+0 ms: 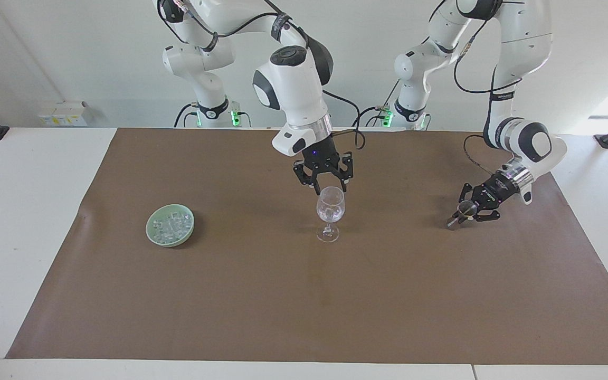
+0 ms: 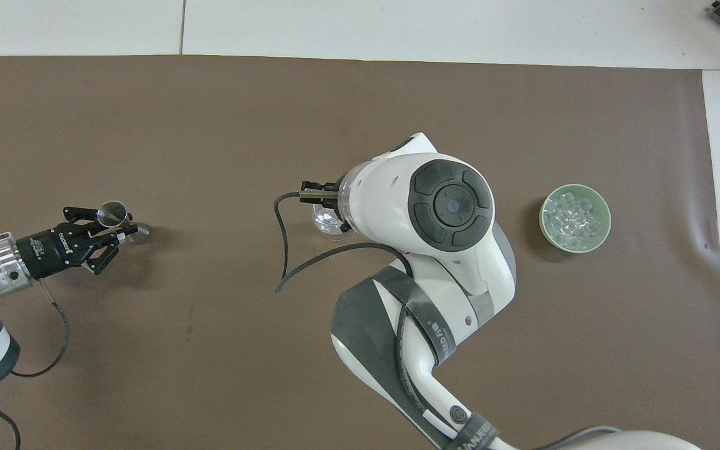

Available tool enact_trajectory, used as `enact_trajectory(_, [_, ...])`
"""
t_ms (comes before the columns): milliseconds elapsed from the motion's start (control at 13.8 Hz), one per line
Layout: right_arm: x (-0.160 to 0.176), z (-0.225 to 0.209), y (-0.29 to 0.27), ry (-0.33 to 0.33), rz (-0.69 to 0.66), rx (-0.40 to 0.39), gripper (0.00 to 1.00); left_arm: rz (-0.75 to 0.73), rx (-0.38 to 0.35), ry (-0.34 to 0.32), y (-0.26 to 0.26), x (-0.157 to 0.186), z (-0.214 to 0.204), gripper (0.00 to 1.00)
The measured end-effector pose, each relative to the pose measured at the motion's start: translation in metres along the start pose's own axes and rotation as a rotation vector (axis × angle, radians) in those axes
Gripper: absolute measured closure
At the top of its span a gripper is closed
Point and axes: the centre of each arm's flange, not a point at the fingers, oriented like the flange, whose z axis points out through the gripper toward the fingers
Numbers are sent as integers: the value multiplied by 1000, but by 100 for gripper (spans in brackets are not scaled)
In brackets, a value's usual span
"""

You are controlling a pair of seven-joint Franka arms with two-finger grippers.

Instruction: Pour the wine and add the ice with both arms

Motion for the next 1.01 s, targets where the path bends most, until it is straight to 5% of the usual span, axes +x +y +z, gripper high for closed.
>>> enact_trajectory(144, [5, -1, 6, 1, 10, -5, 10, 6, -2, 5, 0, 3, 1, 78])
enact_trajectory(361, [12, -15, 22, -23, 34, -45, 0, 26, -7, 11, 1, 5, 0, 70])
enact_trajectory(794, [30, -120, 94, -30, 83, -150, 0, 31, -12, 17, 0, 6, 0, 67])
enact_trajectory(1011, [27, -161, 130, -59, 82, -205, 0, 33, -13, 15, 1, 6, -1, 33])
